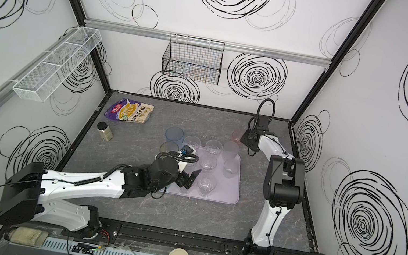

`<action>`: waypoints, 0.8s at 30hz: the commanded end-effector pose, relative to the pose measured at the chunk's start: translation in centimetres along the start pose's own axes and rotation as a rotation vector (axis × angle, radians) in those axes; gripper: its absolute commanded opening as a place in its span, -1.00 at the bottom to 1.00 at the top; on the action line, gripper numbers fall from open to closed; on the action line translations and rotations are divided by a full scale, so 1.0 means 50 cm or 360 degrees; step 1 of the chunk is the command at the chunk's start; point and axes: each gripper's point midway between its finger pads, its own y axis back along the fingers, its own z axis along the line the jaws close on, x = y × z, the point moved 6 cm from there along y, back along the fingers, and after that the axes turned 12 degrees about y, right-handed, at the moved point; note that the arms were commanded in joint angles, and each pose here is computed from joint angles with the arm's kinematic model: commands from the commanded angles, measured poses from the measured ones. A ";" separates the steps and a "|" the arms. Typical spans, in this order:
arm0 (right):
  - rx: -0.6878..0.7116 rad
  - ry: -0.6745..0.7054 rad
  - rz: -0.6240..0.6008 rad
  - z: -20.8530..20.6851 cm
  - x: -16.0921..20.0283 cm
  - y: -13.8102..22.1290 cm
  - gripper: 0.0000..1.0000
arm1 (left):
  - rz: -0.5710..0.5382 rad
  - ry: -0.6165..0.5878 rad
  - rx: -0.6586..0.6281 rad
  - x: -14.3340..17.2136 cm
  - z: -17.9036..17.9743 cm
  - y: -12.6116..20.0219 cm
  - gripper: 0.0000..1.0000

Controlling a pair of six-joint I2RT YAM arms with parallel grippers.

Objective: Place the glasses into the tray
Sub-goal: Pick up the glass from the top-right of the table.

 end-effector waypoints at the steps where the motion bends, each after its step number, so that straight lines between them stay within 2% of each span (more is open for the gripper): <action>1: -0.0046 -0.0026 -0.0066 0.006 -0.025 0.005 -0.03 | -0.0037 0.0006 0.0101 -0.016 -0.029 -0.003 0.94; 12: -0.0055 -0.0031 -0.0079 0.001 -0.038 0.001 -0.13 | -0.0001 0.0014 0.0052 0.014 -0.016 -0.015 0.95; 19: -0.0061 -0.0046 -0.0036 0.003 -0.032 -0.036 -0.39 | 0.0009 -0.0017 0.0038 0.016 -0.016 -0.020 0.95; 24: -0.0050 -0.0046 -0.0075 0.004 -0.044 -0.025 -0.67 | 0.0003 -0.0017 0.0004 0.022 -0.001 -0.014 0.97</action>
